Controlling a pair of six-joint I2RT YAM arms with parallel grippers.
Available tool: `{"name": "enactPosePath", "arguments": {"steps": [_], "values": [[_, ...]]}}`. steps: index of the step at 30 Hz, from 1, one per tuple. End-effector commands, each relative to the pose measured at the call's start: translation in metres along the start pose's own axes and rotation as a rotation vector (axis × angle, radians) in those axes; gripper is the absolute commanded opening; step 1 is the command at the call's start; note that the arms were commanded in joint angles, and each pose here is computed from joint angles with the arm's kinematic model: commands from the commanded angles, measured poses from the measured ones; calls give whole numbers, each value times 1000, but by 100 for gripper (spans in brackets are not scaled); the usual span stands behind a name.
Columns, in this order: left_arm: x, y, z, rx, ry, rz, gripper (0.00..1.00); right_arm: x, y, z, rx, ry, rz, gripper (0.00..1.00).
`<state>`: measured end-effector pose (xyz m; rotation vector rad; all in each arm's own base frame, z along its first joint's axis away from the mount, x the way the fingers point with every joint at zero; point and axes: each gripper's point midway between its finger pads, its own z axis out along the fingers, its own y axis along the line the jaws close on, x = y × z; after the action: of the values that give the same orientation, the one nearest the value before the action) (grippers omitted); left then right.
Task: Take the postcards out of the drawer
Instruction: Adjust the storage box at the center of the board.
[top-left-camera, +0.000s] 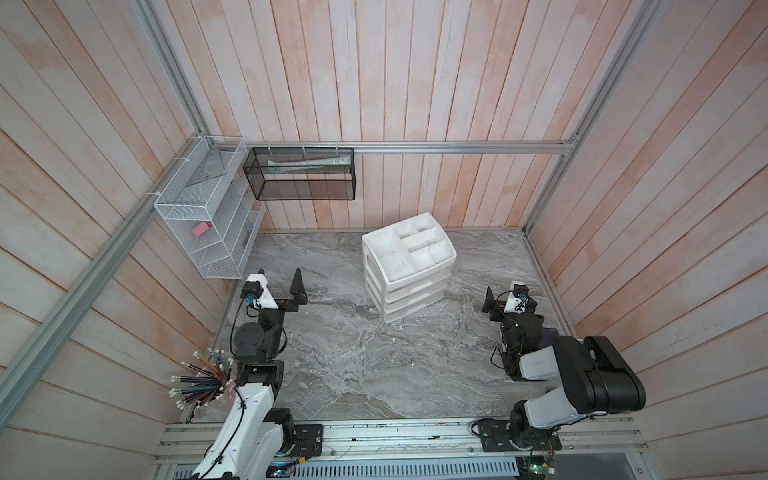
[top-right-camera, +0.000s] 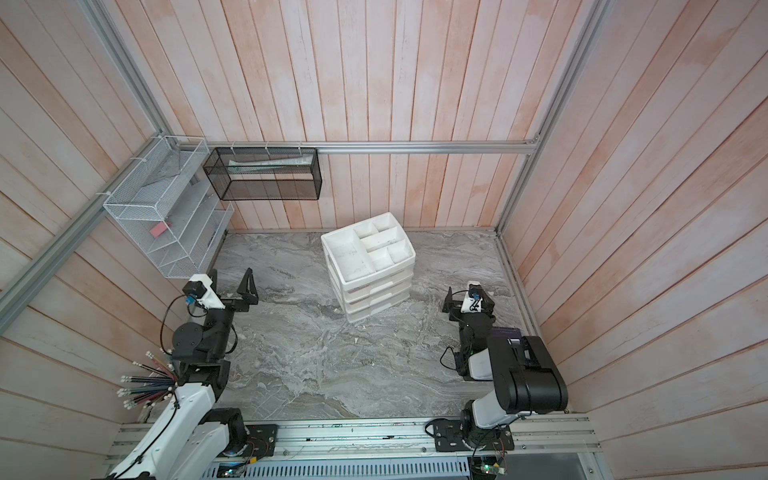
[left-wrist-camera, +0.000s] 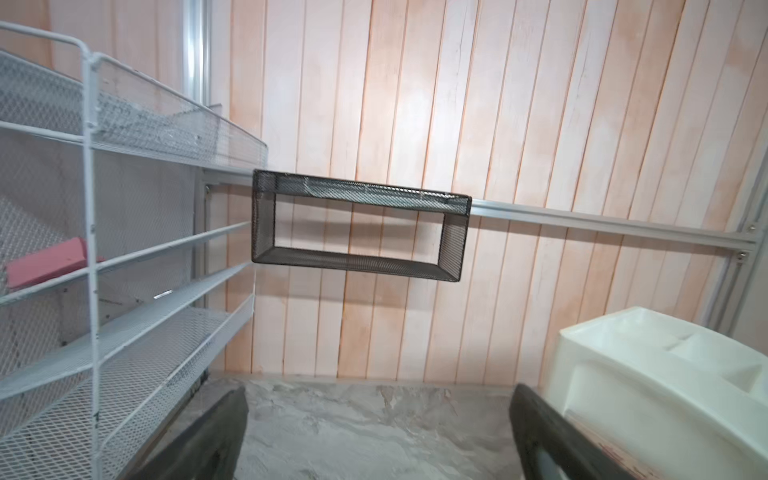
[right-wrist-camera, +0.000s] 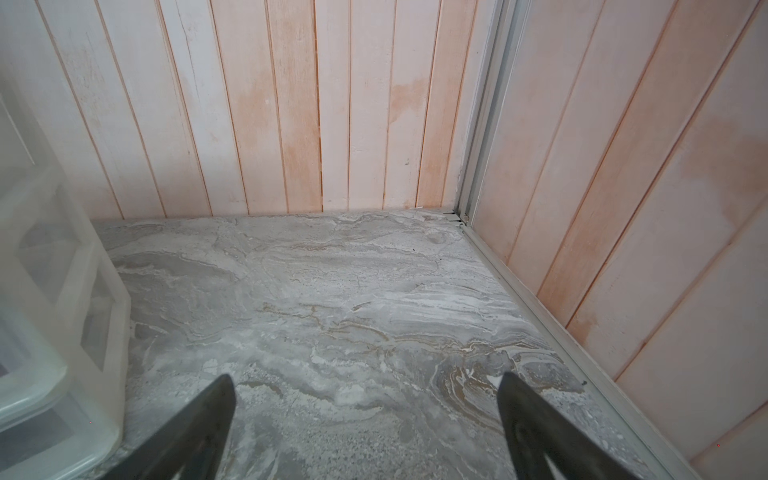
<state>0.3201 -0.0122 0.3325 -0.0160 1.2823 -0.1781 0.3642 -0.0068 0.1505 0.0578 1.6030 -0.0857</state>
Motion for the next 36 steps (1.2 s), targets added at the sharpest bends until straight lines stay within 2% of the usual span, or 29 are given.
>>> {"name": "enactPosePath", "arguments": {"steps": [1, 4, 7, 14, 20, 23, 26, 32, 36], "values": [[5, -23, 20, 83, 181, -90, 100, -23, -3, 3, 50, 0, -29, 98], [-14, -50, 37, 145, 211, -76, 100, -57, 0, 3, 37, -26, 19, 98], [-32, -77, 51, 220, 213, -64, 100, -83, 3, 8, 22, 1, 93, 97], [-48, -140, 91, 417, 292, -32, 97, -94, 28, 16, -88, 182, 233, 87], [-21, -198, 132, 574, 458, 101, 88, -87, 55, 6, -210, 290, 360, 81], [-10, -210, 152, 599, 507, 143, 85, -84, 65, -1, -244, 329, 394, 79], [0, -217, 163, 627, 524, 176, 85, -77, 74, -10, -270, 370, 419, 78], [19, -239, 164, 721, 502, 254, 82, -60, 92, -28, -351, 443, 492, 73], [33, -240, 173, 703, 505, 275, 80, -53, 101, -39, -376, 470, 504, 71]]}}
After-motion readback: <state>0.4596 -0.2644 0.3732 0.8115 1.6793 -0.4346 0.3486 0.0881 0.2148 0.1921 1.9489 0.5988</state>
